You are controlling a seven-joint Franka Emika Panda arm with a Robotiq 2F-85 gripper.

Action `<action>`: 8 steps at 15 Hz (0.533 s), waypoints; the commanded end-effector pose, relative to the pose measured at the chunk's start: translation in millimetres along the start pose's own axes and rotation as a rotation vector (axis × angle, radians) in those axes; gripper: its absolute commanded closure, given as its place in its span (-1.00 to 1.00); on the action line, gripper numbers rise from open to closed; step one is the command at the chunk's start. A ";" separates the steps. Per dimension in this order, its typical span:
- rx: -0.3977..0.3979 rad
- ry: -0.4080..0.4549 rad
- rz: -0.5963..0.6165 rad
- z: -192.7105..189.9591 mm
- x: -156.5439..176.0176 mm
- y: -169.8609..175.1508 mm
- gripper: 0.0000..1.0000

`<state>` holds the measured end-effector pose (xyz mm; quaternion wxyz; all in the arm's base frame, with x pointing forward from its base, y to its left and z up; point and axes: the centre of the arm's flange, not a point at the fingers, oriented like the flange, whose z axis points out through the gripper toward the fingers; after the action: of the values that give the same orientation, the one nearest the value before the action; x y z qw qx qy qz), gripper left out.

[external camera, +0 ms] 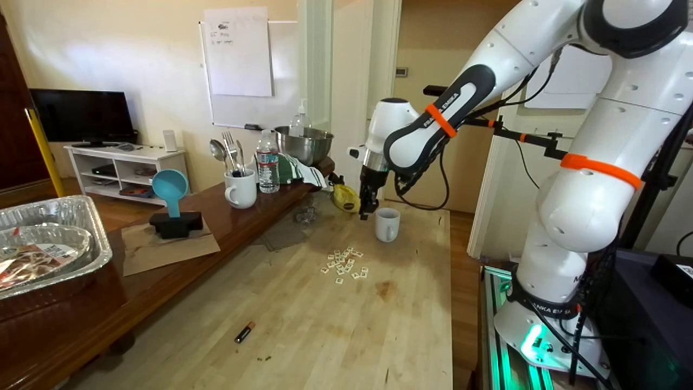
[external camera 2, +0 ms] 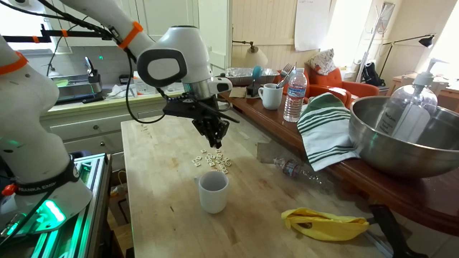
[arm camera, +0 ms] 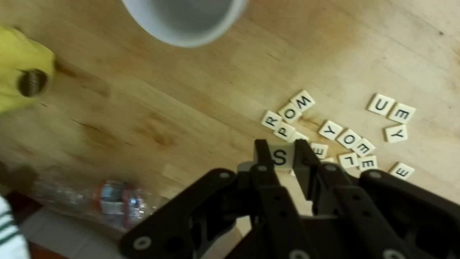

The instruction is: Put one letter block inside the white mug

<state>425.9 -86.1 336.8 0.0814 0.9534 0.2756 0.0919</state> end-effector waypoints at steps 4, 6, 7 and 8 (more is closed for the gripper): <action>-0.170 -0.102 0.312 -85.9 -99.1 37.5 0.89; -0.184 -0.106 0.362 -84.9 -111.4 44.1 0.89; -0.189 -0.101 0.380 -81.0 -115.2 46.3 0.89; -0.193 -0.091 0.389 -74.7 -117.5 47.7 0.89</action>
<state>347.6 -178.4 419.7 0.1595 0.9783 0.0980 0.0888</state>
